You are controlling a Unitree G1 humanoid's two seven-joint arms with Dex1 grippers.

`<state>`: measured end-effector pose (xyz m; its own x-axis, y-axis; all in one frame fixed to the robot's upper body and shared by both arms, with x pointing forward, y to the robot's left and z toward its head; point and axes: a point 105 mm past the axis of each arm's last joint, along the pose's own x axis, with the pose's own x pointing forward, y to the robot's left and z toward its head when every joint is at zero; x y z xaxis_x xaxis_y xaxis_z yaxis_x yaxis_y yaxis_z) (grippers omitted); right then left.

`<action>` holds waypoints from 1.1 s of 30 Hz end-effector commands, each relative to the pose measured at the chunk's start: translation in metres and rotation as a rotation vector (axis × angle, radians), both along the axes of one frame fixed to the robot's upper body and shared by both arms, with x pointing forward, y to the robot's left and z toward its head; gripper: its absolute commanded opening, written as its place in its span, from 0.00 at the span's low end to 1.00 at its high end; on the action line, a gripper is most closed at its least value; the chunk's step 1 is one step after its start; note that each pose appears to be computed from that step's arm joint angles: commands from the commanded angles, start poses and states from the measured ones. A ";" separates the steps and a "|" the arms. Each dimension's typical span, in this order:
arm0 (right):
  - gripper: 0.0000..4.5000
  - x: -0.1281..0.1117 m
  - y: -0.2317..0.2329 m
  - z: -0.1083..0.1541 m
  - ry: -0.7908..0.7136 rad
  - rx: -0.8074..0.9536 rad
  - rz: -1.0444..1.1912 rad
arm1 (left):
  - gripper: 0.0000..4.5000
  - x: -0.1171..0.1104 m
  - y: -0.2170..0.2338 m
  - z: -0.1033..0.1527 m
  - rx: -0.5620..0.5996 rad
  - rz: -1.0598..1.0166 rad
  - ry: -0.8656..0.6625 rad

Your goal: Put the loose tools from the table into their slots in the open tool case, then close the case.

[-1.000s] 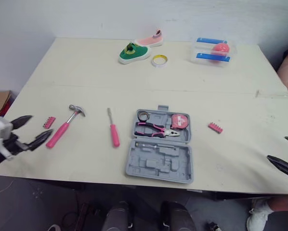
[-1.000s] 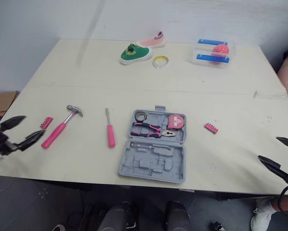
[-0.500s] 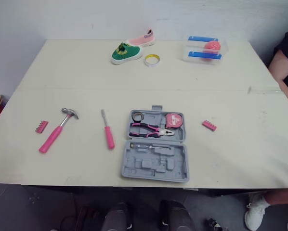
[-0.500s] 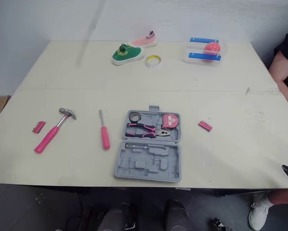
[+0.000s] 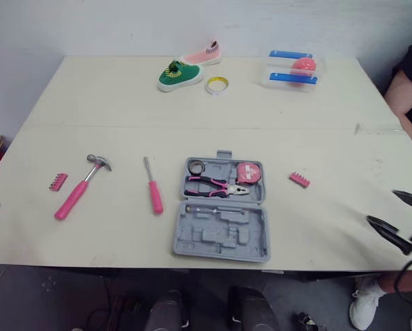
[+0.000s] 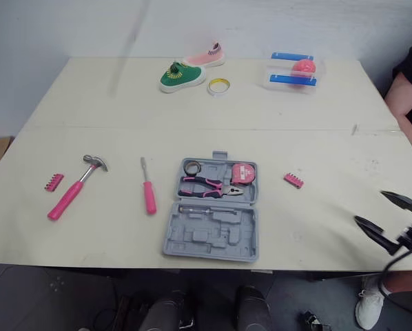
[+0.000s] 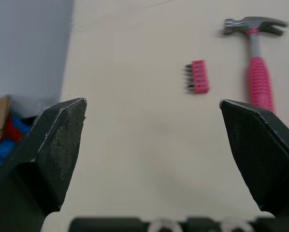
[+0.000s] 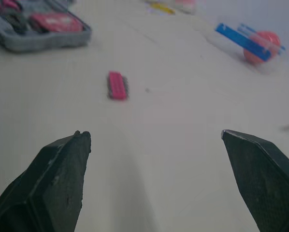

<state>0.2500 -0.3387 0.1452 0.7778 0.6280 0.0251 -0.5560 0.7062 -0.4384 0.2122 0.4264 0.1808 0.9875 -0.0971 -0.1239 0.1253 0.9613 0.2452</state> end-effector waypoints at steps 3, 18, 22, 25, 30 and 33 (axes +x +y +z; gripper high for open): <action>1.00 0.008 0.047 0.029 -0.085 0.044 0.156 | 0.99 0.015 -0.030 0.000 -0.103 -0.053 0.089; 1.00 -0.001 0.142 0.048 -0.127 0.096 0.511 | 0.99 0.061 -0.064 -0.034 -0.085 -0.088 0.288; 1.00 -0.006 0.155 0.042 -0.104 0.077 0.566 | 0.99 0.084 -0.078 -0.049 -0.094 -0.137 0.311; 1.00 -0.006 0.157 0.040 -0.097 0.069 0.566 | 0.99 0.094 -0.080 -0.059 -0.074 -0.127 0.348; 1.00 -0.006 0.162 0.044 -0.102 0.069 0.560 | 0.99 0.102 -0.080 -0.073 -0.077 -0.119 0.388; 1.00 -0.007 0.170 0.050 -0.102 0.066 0.560 | 0.81 0.104 -0.086 -0.083 -0.109 -0.139 0.430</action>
